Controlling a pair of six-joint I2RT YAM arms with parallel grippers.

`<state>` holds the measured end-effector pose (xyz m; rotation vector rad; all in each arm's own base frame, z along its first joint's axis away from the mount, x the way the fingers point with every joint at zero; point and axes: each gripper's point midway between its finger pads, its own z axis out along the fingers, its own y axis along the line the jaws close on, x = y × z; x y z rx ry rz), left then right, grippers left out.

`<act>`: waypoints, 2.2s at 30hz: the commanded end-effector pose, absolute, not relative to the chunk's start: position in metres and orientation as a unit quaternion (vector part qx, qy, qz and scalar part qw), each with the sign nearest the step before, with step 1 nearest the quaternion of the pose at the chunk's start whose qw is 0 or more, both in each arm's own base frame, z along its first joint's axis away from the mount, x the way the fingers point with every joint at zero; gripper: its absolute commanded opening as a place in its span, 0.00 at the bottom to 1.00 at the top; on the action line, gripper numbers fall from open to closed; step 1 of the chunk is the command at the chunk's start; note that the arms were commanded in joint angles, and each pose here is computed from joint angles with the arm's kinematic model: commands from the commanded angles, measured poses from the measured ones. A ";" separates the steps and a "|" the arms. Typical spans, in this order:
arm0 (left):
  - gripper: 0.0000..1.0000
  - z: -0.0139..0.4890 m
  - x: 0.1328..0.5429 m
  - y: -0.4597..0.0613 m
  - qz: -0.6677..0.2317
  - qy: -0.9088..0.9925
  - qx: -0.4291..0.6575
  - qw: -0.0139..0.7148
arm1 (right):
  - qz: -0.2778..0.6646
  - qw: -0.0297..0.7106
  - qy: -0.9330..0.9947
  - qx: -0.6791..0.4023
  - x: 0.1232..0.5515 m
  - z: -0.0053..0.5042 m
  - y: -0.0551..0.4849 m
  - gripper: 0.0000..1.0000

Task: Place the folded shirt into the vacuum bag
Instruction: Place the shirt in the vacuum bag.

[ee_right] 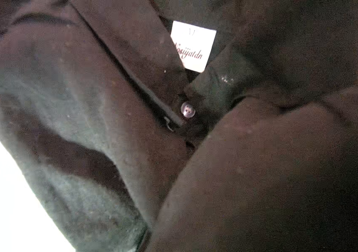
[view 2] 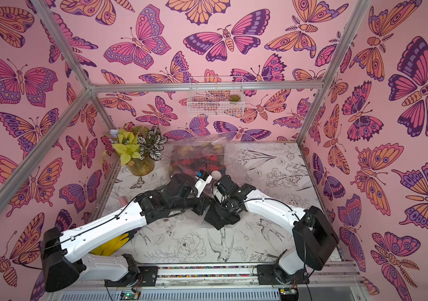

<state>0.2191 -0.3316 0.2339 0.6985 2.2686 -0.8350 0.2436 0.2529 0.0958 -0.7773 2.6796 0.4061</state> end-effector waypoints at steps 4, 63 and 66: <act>0.00 0.239 0.206 -0.342 -0.350 0.843 0.280 0.298 | 0.167 0.237 0.929 -0.230 0.289 0.112 0.275 0.04; 0.00 0.209 0.205 -0.371 -0.356 0.849 0.291 0.262 | 0.190 0.239 0.943 0.129 0.232 0.098 0.165 0.50; 0.00 0.206 0.204 -0.373 -0.354 0.850 0.293 0.259 | 0.236 0.243 0.928 0.156 0.238 0.091 0.182 0.36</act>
